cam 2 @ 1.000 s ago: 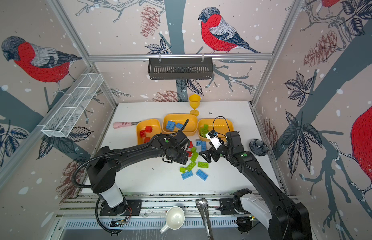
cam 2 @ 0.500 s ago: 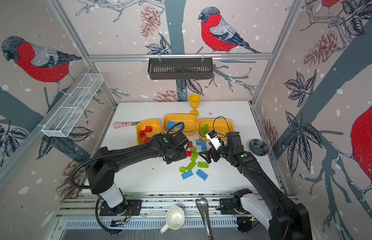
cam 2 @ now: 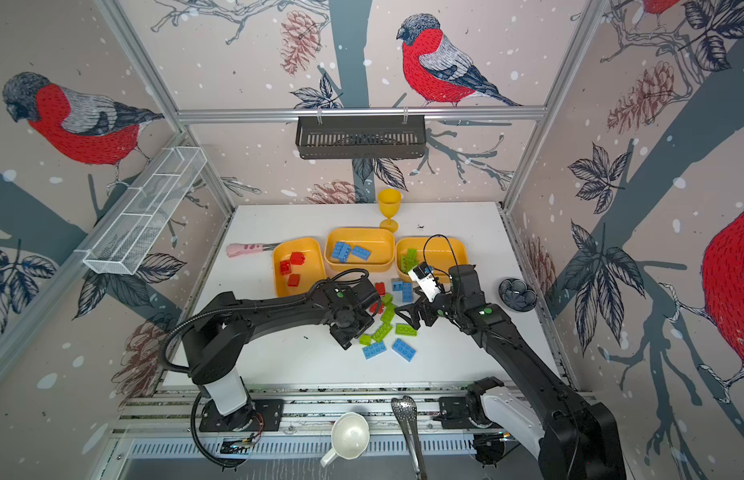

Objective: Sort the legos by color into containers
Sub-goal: 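Lower the left gripper onto a lime-green brick in the pile and grasp it, then carry the lime-green brick with the left gripper and drop it into the farthest bin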

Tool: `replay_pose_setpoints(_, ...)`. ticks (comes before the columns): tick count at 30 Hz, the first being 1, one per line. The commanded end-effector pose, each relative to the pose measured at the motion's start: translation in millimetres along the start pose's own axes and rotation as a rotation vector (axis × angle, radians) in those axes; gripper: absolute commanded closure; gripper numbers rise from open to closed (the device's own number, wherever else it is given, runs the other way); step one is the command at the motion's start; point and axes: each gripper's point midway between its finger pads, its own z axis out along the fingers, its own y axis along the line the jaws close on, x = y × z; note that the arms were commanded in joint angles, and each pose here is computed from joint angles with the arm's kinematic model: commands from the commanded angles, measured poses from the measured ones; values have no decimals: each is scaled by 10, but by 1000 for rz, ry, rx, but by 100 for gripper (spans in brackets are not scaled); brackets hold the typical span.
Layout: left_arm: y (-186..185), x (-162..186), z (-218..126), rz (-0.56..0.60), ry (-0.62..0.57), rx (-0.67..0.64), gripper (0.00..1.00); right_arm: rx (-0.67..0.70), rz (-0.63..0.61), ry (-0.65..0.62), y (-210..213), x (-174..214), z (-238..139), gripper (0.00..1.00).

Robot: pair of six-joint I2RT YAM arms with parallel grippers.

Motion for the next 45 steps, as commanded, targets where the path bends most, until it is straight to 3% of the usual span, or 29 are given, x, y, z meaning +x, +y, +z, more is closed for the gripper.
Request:
replay_pose_setpoints(1,-69,78,43,-59,30,22,33,-12,-2,-16,24,-36,5,1)
replay_pose_setpoints(7,-12,95,137,-88,37,7,47,-13,0,-14,25,-16,15,1)
replay_pose_setpoints(21,25,113,214,-91,44,-25,62,2,-5,-21,31,7,-19,1)
replay_pose_setpoints(27,63,55,189,-76,19,-36,77,17,-5,-24,21,7,-35,1)
replay_pose_setpoints(32,70,-53,115,-41,-13,-41,83,16,-1,-26,26,12,-37,1)
replay_pose_setpoints(37,-27,-256,-107,76,-79,-14,84,27,-6,-35,4,-30,-53,1)
replay_pose_setpoints(45,-782,-670,-662,502,-231,130,83,90,15,-42,-167,-137,-83,1)
